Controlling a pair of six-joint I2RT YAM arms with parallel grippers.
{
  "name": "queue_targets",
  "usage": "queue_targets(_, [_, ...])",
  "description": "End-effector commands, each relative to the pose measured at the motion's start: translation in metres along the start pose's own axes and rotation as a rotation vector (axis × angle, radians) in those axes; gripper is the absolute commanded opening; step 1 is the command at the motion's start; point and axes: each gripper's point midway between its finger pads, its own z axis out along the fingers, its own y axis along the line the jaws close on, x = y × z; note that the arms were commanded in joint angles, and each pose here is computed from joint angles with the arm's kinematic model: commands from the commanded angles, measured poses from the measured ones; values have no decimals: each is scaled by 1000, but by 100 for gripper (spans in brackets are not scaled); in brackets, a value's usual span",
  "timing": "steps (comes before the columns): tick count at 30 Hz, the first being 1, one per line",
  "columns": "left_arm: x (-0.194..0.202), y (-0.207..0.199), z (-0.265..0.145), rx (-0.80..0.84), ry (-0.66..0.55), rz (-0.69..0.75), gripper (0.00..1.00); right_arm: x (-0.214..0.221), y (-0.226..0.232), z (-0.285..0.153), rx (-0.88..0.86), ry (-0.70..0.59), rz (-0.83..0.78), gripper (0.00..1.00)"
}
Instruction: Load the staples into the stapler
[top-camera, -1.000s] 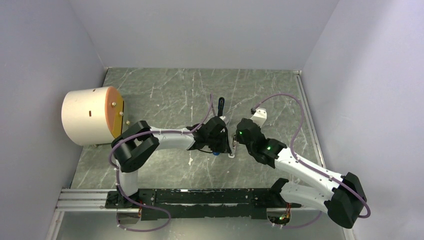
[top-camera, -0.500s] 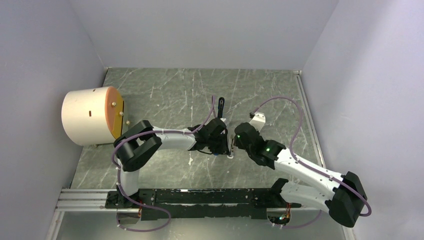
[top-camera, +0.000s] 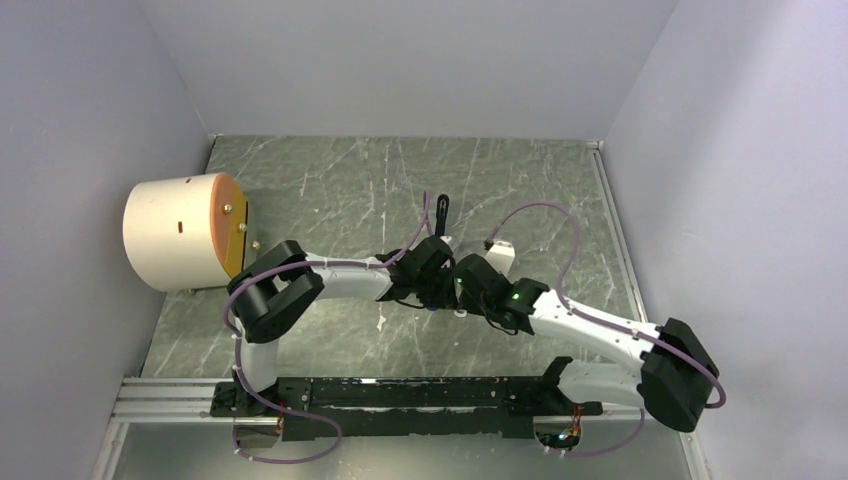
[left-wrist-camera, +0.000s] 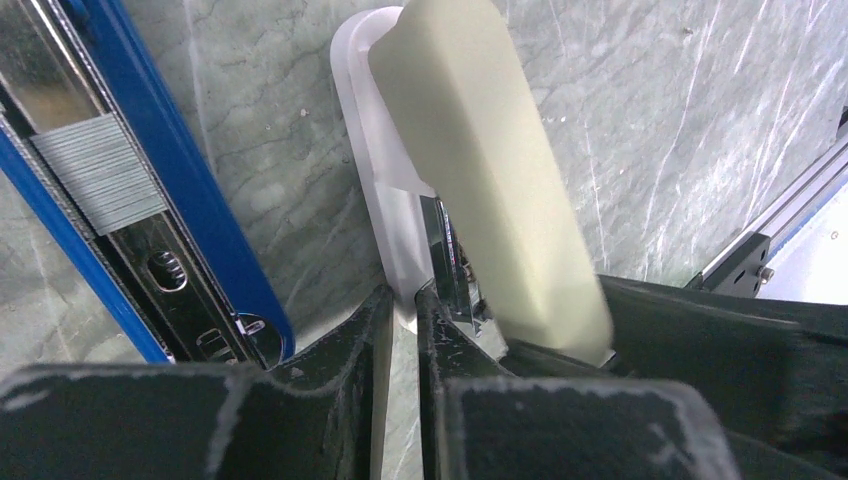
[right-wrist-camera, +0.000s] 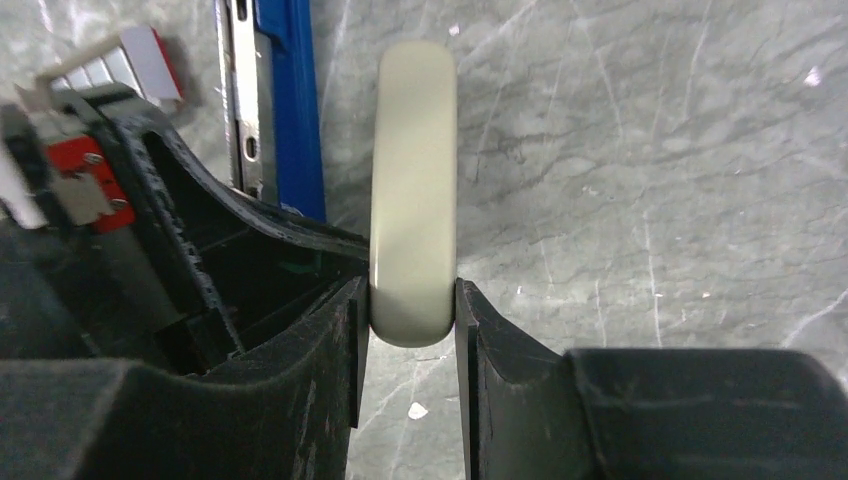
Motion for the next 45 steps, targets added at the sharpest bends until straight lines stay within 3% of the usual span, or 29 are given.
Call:
queue_targets(1, [12, 15, 2, -52, 22, 16, 18, 25, 7, 4, 0, 105, -5, 21])
queue_targets(17, [-14, -25, -40, 103, -108, 13, 21, 58, -27, 28, 188, 193, -53, 17])
queue_targets(24, [-25, -24, -64, 76, -179, 4, 23, 17, -16, 18, 187, 80, -32, 23])
queue_targets(33, [-71, 28, -131, -215, -445, 13, 26, -31, -38, 41, 299, -41, -74, 25])
queue_targets(38, [-83, 47, -153, -236, -500, -9, 26, -72, -49, 56, 358, -113, -130, 25])
queue_targets(42, [-82, 55, -155, -222, -487, -33, 27, -97, -52, 72, 342, -103, -191, 28])
queue_targets(45, [-79, 54, -152, -186, -469, -34, 26, -98, -59, 89, 324, -10, -254, 32])
